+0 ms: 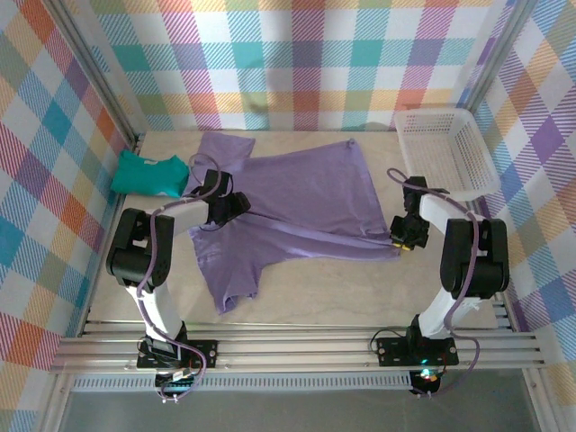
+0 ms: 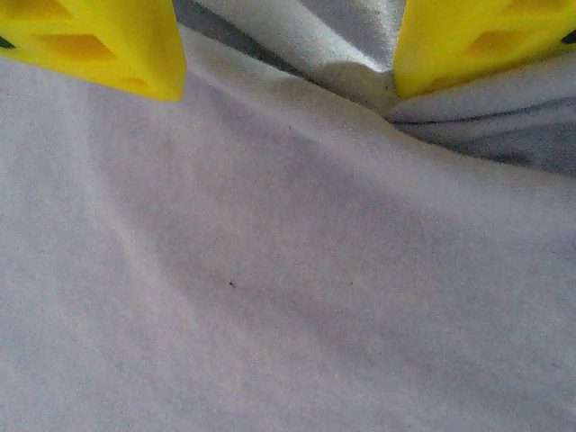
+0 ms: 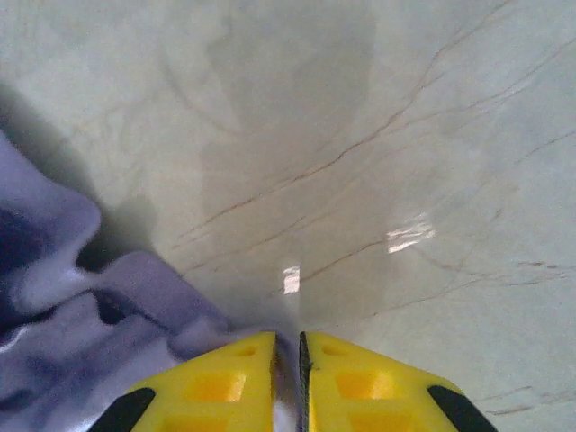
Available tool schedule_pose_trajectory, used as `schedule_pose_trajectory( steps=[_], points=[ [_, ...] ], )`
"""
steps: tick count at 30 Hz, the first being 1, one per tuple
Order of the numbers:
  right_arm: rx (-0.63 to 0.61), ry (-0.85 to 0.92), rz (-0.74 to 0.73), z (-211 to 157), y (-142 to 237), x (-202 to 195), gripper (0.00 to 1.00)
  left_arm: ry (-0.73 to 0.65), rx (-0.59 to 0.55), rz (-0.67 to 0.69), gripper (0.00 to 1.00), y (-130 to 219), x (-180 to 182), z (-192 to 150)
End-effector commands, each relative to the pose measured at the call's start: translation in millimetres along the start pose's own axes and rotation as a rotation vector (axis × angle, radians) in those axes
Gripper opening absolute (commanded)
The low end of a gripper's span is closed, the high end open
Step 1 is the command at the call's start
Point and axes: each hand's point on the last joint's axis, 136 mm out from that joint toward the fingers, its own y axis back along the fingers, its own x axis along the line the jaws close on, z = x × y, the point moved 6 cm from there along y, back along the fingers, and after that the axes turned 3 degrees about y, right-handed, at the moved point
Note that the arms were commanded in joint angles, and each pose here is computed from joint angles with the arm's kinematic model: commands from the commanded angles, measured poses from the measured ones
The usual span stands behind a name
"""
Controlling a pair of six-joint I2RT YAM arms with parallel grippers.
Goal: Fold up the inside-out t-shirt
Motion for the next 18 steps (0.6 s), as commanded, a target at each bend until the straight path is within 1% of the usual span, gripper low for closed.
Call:
schedule_pose_trajectory(
  steps=[1, 3, 7, 10, 13, 15, 18],
  points=[
    [0.023, 0.023, -0.059, -6.7, 6.9, -10.8, 0.2, 0.013, 0.0, 0.042, 0.63, 4.0, 8.6, 2.9],
    [0.017, 0.009, 0.008, -14.4, 13.9, -6.7, 0.23, 0.016, 0.006, 0.037, 0.63, 4.2, 9.2, 0.5],
    [0.021, -0.03, 0.129, -37.0, 22.3, 0.1, 0.31, 0.026, 0.024, 0.017, 0.62, 3.4, 8.5, -2.6],
    [0.029, -0.048, 0.117, -54.1, 20.7, -6.9, 0.36, 0.029, 0.026, 0.011, 0.62, 2.8, 7.8, -2.8],
    [0.047, -0.062, 0.125, -65.9, 13.0, -9.4, 0.39, 0.03, 0.029, 0.004, 0.62, 2.5, 6.9, -3.0],
    [0.064, -0.067, 0.127, -67.2, 6.7, -9.0, 0.4, 0.029, 0.029, 0.002, 0.62, 2.5, 6.5, -2.8],
    [0.057, -0.059, 0.124, -59.5, 2.5, -6.6, 0.4, 0.026, 0.031, 0.005, 0.63, 1.9, 7.4, -3.6]
  ],
)
